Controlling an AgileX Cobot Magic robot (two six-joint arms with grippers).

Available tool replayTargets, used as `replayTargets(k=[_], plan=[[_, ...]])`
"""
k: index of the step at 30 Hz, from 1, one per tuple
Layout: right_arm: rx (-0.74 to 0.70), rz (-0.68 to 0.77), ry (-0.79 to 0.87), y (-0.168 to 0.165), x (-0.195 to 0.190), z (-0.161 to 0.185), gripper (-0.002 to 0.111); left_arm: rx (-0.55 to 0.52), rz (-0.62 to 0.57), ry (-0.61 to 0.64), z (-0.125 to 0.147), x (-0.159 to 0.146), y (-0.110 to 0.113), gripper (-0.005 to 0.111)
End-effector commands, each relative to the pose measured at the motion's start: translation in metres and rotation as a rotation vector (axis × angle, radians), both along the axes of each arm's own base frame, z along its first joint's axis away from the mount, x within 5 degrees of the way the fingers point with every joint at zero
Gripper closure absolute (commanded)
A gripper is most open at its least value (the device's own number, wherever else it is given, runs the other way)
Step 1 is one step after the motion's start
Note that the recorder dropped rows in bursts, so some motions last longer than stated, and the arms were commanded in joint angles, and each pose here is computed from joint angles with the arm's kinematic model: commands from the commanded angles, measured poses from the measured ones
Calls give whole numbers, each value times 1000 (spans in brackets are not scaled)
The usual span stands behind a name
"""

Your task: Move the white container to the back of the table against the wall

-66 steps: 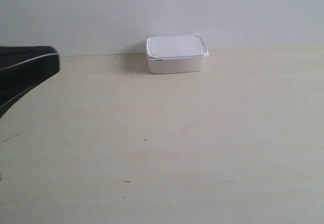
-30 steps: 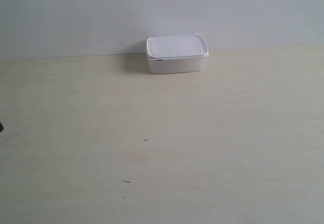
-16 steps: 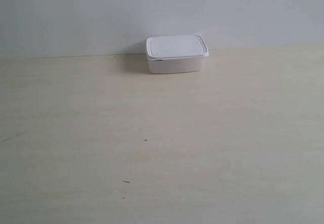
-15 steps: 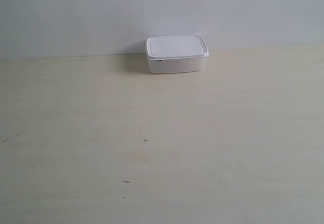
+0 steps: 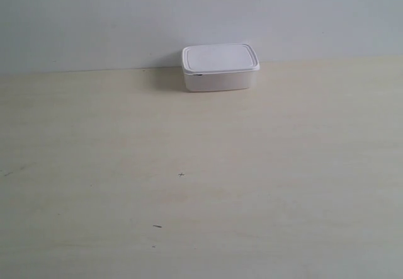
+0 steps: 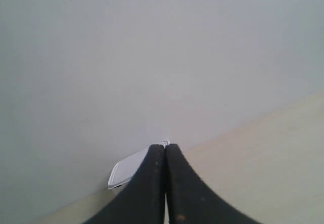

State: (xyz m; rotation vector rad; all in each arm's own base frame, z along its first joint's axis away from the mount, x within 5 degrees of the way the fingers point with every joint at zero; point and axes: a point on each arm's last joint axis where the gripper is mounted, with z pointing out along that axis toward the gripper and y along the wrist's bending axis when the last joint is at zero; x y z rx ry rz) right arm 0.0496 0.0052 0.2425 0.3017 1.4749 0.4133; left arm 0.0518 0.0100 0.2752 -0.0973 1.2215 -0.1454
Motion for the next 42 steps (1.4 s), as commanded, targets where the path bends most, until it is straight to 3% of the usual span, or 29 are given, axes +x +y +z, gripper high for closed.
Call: replayTargets(k=[1,5,9,10,12,15,16,26,33,42], plan=[[-6,-9,-9,-1,0,0,108,-10,16,3,-2,0,1,107],[-6,-9,-9,-1,0,0,108,-8,12,6,-2,0,1,107],[-14,-6,-2,0,0,-1,108,52,-128,96,-10,2,-13,107],[-16,10,30,1,0,-4,108,92,-155,107,-14,1,-16,107],[-18,18,49,2,0,-6,108,258,-92,72,-16,0,-15,107],[-41,1,24,1,0,-4,108,378,-34,37,-15,0,-14,107],[-117,-28,-2,-1,0,-2,108,418,-13,22,-15,-2,-14,107],[-160,-64,-72,-4,-1,6,108,390,-15,1,-14,-6,-13,107],[-395,-105,-71,-5,-1,5,108,435,-127,94,-24,-5,-22,107],[-489,-96,33,-6,2,-14,108,449,-161,122,-28,-5,-25,107]])
